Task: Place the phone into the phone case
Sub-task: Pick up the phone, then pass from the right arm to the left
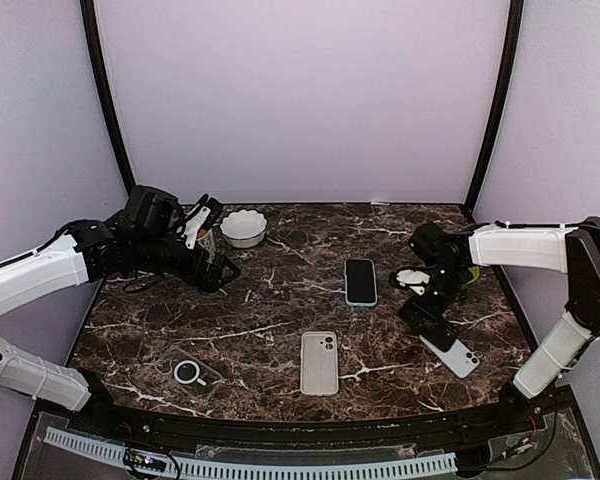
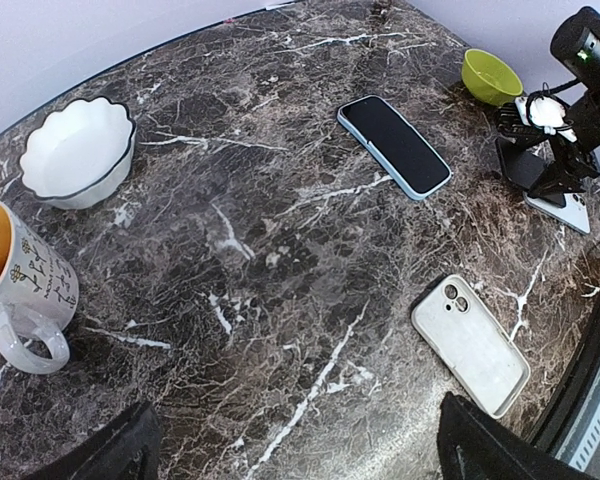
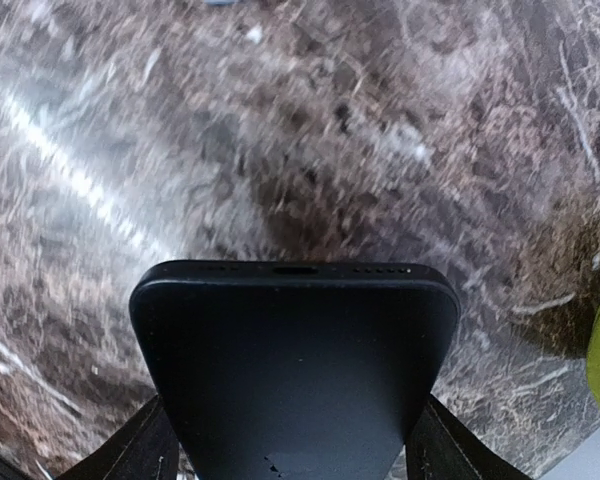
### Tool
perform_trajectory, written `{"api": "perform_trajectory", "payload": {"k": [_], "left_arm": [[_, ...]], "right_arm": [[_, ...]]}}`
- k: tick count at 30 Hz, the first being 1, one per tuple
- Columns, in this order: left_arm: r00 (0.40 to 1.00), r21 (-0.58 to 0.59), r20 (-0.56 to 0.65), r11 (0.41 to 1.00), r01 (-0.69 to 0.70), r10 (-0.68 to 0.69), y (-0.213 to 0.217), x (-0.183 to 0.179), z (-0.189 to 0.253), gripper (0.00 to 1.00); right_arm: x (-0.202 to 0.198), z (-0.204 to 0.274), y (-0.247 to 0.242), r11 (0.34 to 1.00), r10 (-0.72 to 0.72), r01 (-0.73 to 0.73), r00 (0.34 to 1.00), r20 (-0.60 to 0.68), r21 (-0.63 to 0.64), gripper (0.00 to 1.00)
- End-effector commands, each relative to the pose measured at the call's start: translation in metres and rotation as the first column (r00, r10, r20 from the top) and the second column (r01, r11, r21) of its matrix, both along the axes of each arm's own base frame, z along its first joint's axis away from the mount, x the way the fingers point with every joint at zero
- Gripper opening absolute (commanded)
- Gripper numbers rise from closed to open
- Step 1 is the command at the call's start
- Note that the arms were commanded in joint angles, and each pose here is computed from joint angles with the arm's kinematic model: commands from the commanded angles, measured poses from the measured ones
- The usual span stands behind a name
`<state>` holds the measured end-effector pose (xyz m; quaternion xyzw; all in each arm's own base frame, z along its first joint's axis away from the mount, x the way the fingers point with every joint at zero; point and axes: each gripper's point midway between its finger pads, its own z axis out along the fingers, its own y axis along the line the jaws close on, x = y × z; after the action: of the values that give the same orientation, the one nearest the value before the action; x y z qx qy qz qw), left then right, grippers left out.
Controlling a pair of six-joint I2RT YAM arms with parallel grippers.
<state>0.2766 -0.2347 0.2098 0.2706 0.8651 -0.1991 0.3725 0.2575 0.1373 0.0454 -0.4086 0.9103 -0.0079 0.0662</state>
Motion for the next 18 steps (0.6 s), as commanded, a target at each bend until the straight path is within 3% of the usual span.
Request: {"api": "perform_trajectory", "payload": {"k": [1, 9, 15, 18], "left_arm": [[0.999, 0.017, 0.034, 1.000, -0.020, 0.020, 0.009, 0.001, 0.003, 0.99], [0.991, -0.051, 0.129, 0.998, -0.021, 0.028, 0.010, 0.000, 0.024, 0.99], [0.969, -0.167, 0.246, 0.986, 0.025, 0.017, 0.006, -0.005, 0.045, 0.94], [0.969, -0.227, 0.246, 0.971, 0.067, -0.010, -0.005, -0.008, 0.054, 0.89]], "right_arm": [[0.021, 0.009, 0.020, 0.993, -0.091, 0.086, 0.994, 0.060, 0.074, 0.30], [0.055, 0.073, 0.072, 0.924, -0.234, 0.123, 0.931, 0.281, 0.362, 0.29], [0.065, 0.137, 0.122, 0.818, -0.355, 0.084, 0.852, 0.385, 0.569, 0.28], [0.068, 0.176, 0.154, 0.745, -0.408, 0.039, 0.817, 0.408, 0.666, 0.28]]}}
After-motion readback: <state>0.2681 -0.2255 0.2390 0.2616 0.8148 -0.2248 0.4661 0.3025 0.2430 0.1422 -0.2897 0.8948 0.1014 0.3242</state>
